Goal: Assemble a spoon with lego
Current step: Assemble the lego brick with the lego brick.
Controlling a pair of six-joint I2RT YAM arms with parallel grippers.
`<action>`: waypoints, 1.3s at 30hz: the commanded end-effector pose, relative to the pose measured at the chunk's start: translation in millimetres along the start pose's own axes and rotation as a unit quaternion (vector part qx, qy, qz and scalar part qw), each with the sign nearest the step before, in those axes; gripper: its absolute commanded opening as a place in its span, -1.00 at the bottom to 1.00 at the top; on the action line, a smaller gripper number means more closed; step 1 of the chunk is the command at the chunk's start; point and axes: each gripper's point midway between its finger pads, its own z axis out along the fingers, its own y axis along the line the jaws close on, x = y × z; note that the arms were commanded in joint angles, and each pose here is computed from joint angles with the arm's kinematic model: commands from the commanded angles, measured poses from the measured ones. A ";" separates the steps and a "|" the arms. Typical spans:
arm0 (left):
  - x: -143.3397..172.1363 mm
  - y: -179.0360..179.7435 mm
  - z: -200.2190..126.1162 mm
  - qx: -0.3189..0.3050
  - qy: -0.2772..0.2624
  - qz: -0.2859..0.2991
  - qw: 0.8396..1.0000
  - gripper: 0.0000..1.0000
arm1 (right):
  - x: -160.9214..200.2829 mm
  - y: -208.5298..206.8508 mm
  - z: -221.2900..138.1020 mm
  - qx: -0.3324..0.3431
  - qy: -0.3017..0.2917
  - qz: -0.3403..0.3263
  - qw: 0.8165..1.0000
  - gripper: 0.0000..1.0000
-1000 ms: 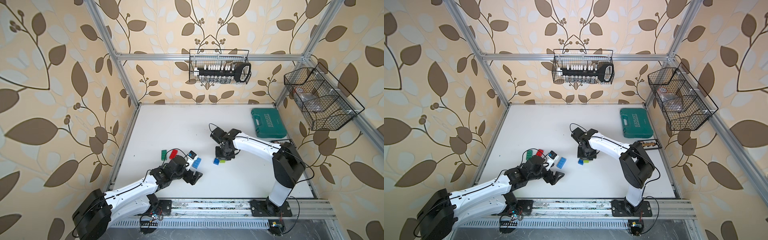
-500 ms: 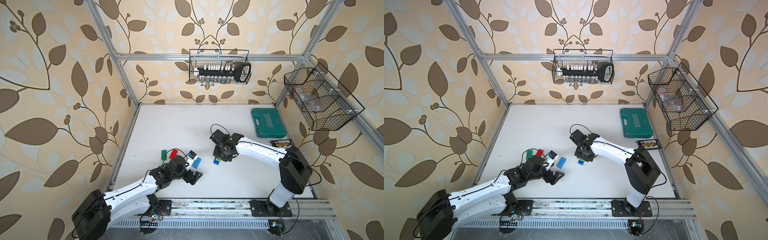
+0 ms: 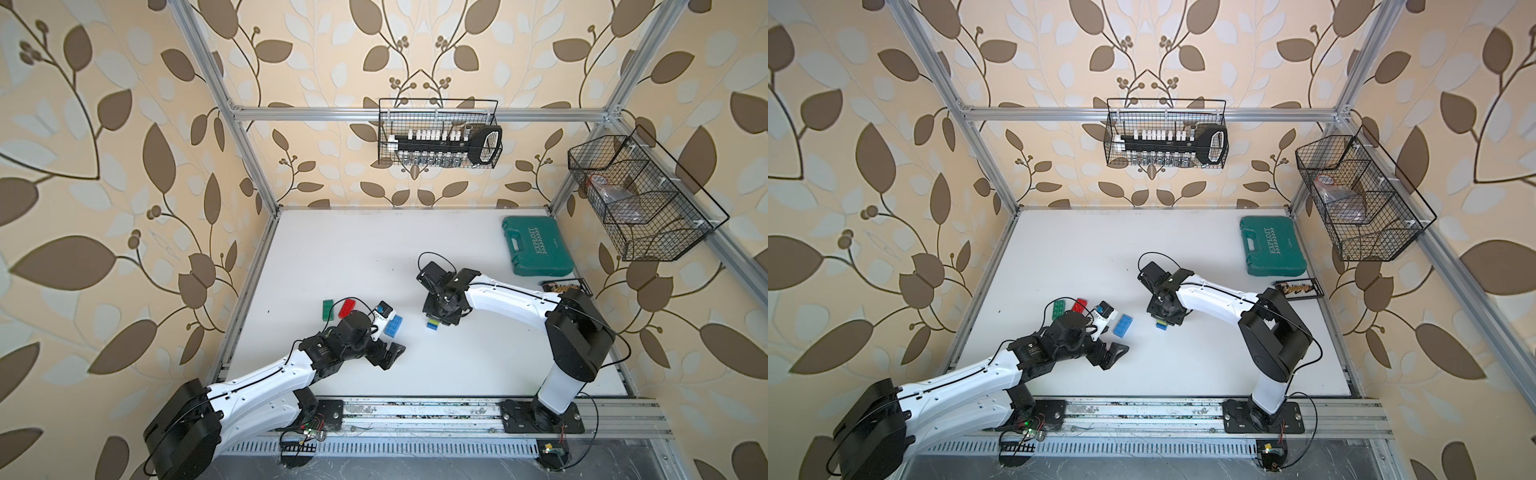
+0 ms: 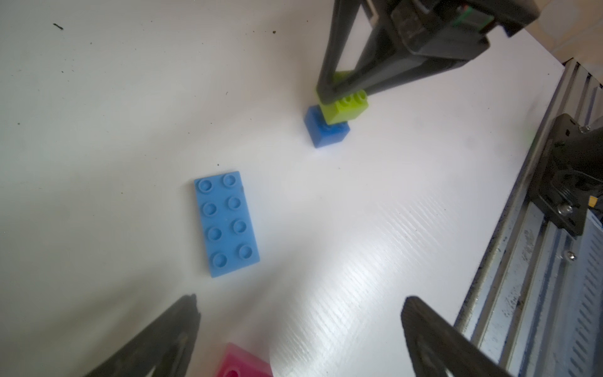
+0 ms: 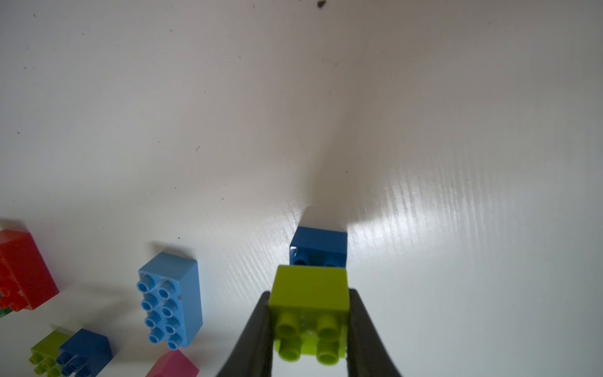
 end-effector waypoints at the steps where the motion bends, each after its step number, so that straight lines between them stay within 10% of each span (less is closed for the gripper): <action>1: -8.9 -1.1 -0.9 -0.004 -0.016 0.015 1.000 0.98 | 6.9 -9.1 10.1 0.014 0.011 0.002 1.000 -0.84; 39: -10.5 5.8 -5.0 -0.025 -0.025 0.009 0.999 0.98 | 10.0 -44.4 77.3 0.159 0.074 -0.128 0.976 -0.87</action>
